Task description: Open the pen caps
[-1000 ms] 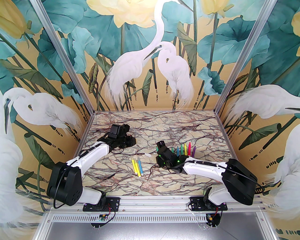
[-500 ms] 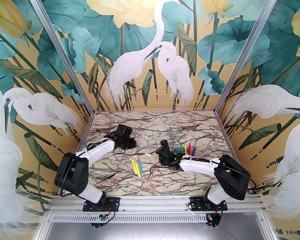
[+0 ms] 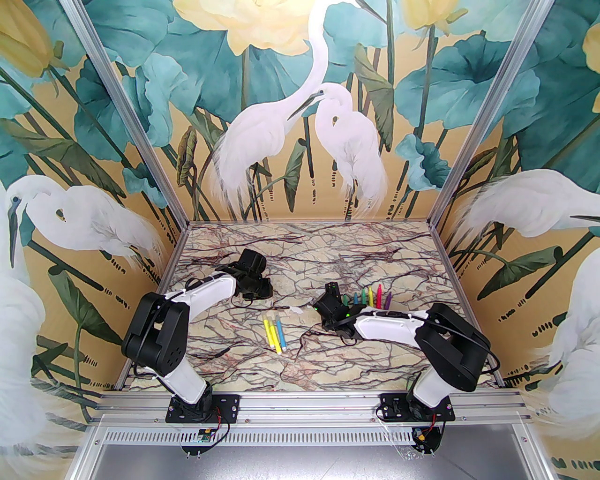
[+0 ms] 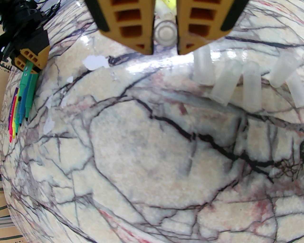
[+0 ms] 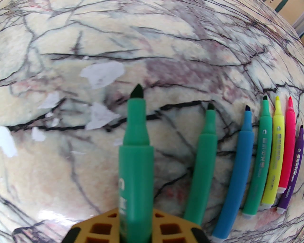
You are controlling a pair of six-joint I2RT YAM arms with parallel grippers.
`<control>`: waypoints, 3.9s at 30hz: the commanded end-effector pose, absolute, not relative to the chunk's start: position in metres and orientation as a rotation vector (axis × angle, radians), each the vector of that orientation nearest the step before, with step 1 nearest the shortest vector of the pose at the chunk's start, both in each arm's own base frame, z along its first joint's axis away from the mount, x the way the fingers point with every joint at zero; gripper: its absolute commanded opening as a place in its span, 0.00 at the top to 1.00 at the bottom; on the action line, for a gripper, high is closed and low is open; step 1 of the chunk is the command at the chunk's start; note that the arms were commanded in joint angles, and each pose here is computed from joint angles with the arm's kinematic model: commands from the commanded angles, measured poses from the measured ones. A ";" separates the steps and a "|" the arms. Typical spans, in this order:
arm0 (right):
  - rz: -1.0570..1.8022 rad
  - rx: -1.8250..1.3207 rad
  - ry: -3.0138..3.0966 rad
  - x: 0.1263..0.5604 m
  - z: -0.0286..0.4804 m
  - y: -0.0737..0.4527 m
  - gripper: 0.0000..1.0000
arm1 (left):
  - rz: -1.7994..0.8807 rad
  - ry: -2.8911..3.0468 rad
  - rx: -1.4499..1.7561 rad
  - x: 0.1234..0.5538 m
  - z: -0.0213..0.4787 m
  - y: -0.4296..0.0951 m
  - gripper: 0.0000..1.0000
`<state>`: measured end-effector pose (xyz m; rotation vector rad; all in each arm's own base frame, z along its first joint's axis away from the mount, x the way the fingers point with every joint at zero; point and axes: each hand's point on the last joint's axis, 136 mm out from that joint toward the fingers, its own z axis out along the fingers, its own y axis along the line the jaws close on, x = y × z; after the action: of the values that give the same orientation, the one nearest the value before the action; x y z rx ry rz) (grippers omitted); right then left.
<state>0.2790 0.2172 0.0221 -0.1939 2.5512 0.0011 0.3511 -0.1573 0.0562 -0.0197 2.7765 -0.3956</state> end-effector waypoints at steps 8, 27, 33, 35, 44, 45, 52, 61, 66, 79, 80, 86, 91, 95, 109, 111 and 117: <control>-0.082 -0.127 2.560 0.284 0.016 0.207 0.92 | -0.316 2.815 0.014 0.352 0.043 -0.154 0.95; -0.116 -0.117 2.557 0.282 0.020 0.200 0.80 | -0.323 2.839 0.026 0.349 0.036 -0.157 0.81; -0.115 -0.120 2.551 0.282 0.023 0.200 0.75 | -0.321 2.839 0.030 0.348 0.036 -0.158 0.79; -0.111 -0.119 2.548 0.282 0.026 0.200 0.73 | -0.321 2.841 0.030 0.348 0.036 -0.157 0.77; -0.095 -0.121 2.529 0.281 0.037 0.199 0.68 | -0.321 2.804 0.025 0.349 0.046 -0.156 0.71; -0.089 -0.122 2.521 0.281 0.040 0.200 0.67 | -0.330 2.797 0.025 0.349 0.048 -0.157 0.70; -0.061 -0.136 2.492 0.282 0.052 0.203 0.63 | -0.386 2.738 0.035 0.348 0.067 -0.160 0.61; -0.049 -0.173 2.455 0.278 0.070 0.209 0.60 | -0.376 2.693 0.026 0.347 0.083 -0.156 0.56; -0.021 -0.226 2.417 0.276 0.087 0.220 0.59 | -0.386 2.643 0.014 0.346 0.096 -0.154 0.52; 0.179 -0.457 2.378 0.261 0.109 0.292 0.57 | -0.472 2.505 -0.047 0.335 0.130 -0.136 0.37; 0.192 -0.481 2.378 0.260 0.109 0.299 0.57 | -0.487 2.495 -0.063 0.335 0.132 -0.133 0.36; 0.361 -0.671 2.393 0.241 0.103 0.355 0.56 | -0.500 2.435 -0.170 0.330 0.138 -0.111 0.34; 0.419 -0.756 2.427 0.227 0.089 0.382 0.56 | -0.485 2.415 -0.226 0.325 0.136 -0.097 0.32; 0.425 -0.787 2.465 0.221 0.075 0.391 0.57 | -0.478 2.422 -0.246 0.320 0.132 -0.092 0.32; 0.414 -0.812 2.587 0.212 0.037 0.399 0.57 | -0.455 2.405 -0.274 0.314 0.131 -0.082 0.31; 0.407 -0.812 2.596 0.212 0.034 0.399 0.57 | -0.449 2.401 -0.277 0.314 0.131 -0.081 0.31; 0.382 -0.806 2.627 0.212 0.023 0.398 0.58 | -0.447 2.397 -0.278 0.313 0.130 -0.080 0.31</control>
<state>0.2123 0.3957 0.0272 -0.8293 2.5957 0.3881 0.3119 -0.0852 0.1274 -0.2638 2.4223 -0.4633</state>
